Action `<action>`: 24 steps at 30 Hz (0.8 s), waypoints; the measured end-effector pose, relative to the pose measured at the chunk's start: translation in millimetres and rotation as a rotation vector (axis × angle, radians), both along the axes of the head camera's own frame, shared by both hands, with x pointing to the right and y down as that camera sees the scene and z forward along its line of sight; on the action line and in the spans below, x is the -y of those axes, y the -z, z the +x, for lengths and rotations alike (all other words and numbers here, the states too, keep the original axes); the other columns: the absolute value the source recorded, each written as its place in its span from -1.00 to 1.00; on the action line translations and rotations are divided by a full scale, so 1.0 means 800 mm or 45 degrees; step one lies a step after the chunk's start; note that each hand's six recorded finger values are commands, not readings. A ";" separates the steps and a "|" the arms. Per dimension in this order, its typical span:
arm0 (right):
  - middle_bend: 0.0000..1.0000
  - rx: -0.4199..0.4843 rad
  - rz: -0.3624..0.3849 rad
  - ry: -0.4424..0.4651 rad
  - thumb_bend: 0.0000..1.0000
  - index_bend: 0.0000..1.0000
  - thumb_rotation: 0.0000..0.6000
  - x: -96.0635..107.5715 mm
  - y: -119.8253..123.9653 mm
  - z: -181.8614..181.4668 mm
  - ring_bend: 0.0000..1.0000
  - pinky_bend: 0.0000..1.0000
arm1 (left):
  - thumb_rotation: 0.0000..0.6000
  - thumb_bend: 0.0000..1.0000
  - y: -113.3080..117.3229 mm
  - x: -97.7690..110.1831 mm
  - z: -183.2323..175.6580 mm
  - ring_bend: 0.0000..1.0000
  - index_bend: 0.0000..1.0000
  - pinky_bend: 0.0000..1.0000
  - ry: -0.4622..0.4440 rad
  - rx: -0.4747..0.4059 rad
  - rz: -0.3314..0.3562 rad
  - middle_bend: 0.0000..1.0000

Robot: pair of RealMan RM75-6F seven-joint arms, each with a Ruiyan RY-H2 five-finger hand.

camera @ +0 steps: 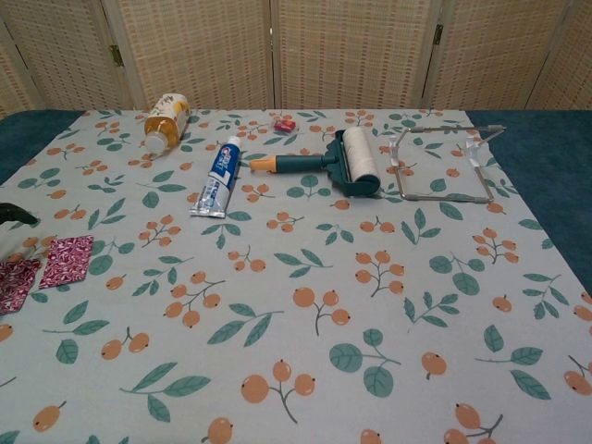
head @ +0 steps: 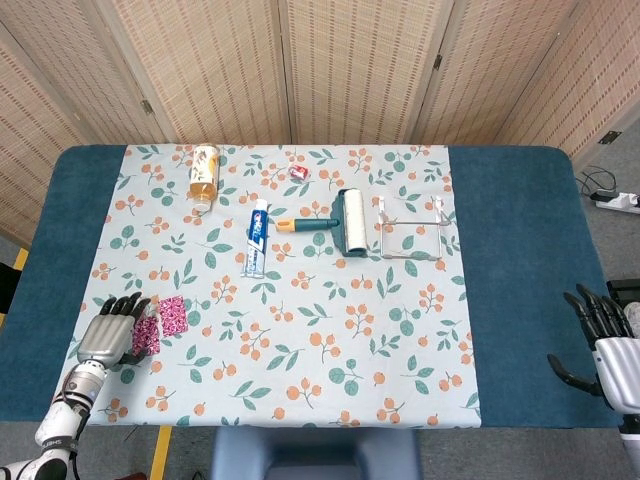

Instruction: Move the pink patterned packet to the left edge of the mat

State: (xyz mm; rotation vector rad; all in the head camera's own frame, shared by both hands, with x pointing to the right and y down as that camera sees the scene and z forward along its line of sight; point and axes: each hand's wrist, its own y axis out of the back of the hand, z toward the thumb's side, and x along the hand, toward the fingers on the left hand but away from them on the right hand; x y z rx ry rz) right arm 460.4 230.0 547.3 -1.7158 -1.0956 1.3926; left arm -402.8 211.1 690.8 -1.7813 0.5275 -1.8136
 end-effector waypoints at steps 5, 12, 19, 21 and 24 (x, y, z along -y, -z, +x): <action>-0.99 0.001 -0.002 -0.006 -0.33 -1.00 0.78 -0.001 -0.001 0.002 -1.00 -1.00 | 0.72 -0.27 -0.010 0.014 0.017 -1.00 -0.87 -1.00 -0.029 0.006 -0.021 -1.00; -0.99 -0.001 -0.002 -0.017 -0.33 -1.00 0.79 -0.003 0.000 0.008 -1.00 -1.00 | 0.73 -0.27 -0.027 0.024 0.041 -1.00 -0.88 -1.00 -0.066 0.033 -0.069 -1.00; -0.99 0.000 -0.002 -0.022 -0.33 -1.00 0.79 -0.003 -0.001 0.011 -1.00 -1.00 | 0.73 -0.27 -0.041 0.024 0.056 -1.00 -0.88 -1.00 -0.063 0.054 -0.118 -1.00; -0.99 0.000 -0.002 -0.022 -0.33 -1.00 0.79 -0.003 -0.001 0.011 -1.00 -1.00 | 0.72 -0.27 -0.043 0.024 0.057 -1.00 -0.89 -1.00 -0.063 0.058 -0.123 -1.00; -0.99 0.000 -0.002 -0.022 -0.33 -1.00 0.78 -0.003 -0.001 0.011 -1.00 -1.00 | 0.73 -0.27 -0.045 0.025 0.056 -1.00 -0.89 -1.00 -0.052 0.064 -0.127 -1.00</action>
